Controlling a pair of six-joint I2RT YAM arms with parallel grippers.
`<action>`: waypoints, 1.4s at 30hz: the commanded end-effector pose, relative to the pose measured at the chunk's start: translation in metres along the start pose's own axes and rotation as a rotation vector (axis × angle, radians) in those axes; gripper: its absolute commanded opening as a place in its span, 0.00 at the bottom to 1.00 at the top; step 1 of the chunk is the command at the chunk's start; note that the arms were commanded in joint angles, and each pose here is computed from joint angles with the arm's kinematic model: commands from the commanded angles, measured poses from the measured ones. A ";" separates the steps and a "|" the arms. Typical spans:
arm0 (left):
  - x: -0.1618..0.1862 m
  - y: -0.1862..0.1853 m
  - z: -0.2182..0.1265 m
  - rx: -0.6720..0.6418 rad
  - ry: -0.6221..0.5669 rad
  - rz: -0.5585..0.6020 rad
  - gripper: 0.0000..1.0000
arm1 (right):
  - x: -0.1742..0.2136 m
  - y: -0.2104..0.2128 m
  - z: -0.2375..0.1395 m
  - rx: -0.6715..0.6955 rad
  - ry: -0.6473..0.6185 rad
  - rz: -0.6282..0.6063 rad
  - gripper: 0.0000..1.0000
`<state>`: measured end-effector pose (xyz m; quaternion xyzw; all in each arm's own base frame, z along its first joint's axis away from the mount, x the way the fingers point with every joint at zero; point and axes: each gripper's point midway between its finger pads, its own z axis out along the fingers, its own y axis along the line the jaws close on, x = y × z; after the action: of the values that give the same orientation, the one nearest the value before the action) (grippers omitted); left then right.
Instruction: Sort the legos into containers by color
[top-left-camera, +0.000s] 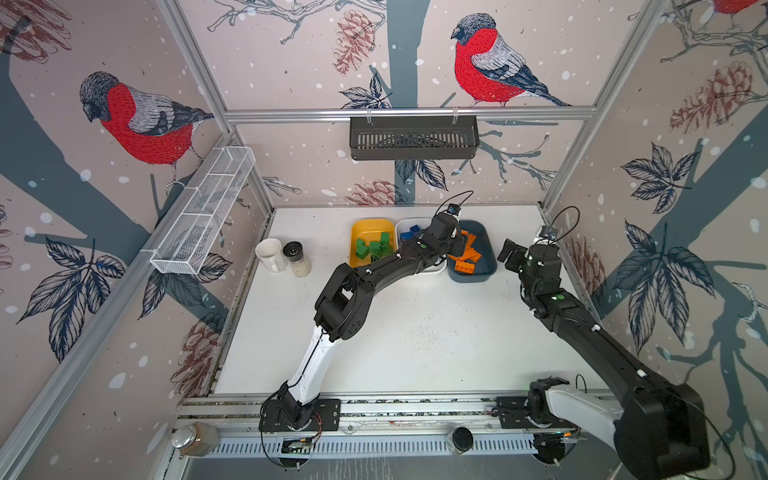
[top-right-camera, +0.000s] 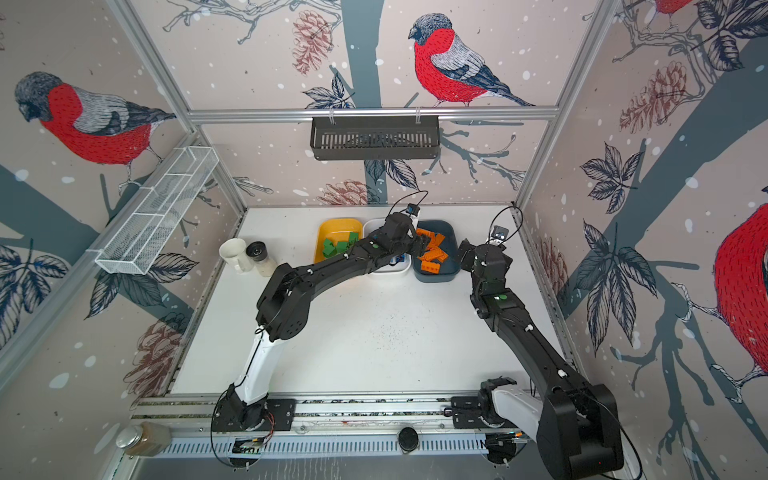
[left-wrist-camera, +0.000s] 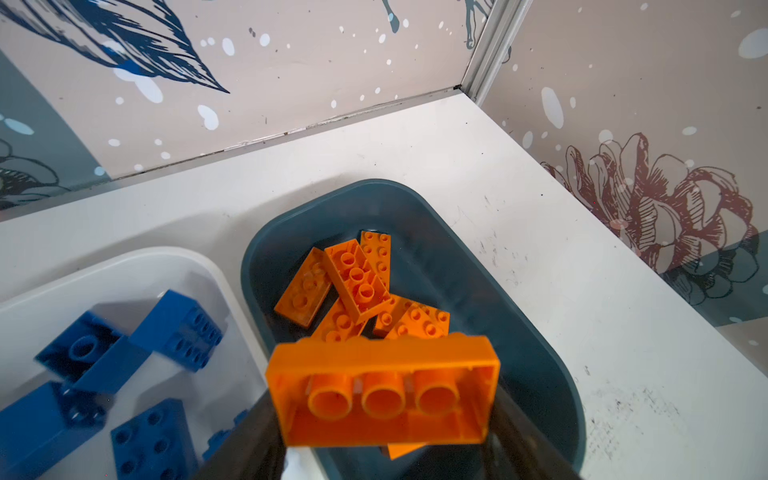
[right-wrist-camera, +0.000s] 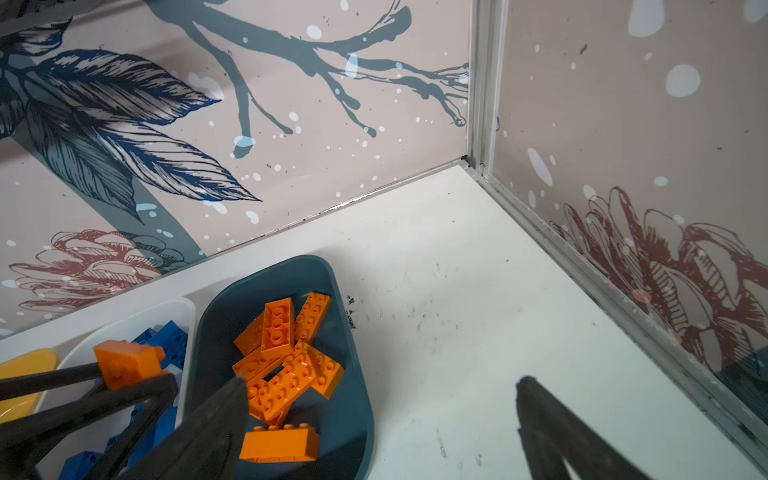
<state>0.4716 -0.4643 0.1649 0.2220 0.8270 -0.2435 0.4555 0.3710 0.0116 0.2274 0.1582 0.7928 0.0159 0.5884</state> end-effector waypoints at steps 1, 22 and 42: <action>-0.012 -0.002 0.018 0.031 -0.065 0.017 0.58 | 0.000 -0.004 -0.003 -0.006 -0.003 -0.002 0.99; -0.005 -0.048 0.031 0.281 0.004 0.096 0.93 | 0.001 -0.016 -0.001 -0.007 0.027 -0.008 0.99; -0.007 0.105 -0.196 -0.239 -0.278 -0.060 0.98 | 0.021 -0.057 0.008 0.170 -0.023 0.063 1.00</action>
<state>0.4025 -0.3069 0.2172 0.1719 0.8019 -0.2398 0.5195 0.3612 -0.0226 0.1884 0.2017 0.8024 -0.0078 0.5617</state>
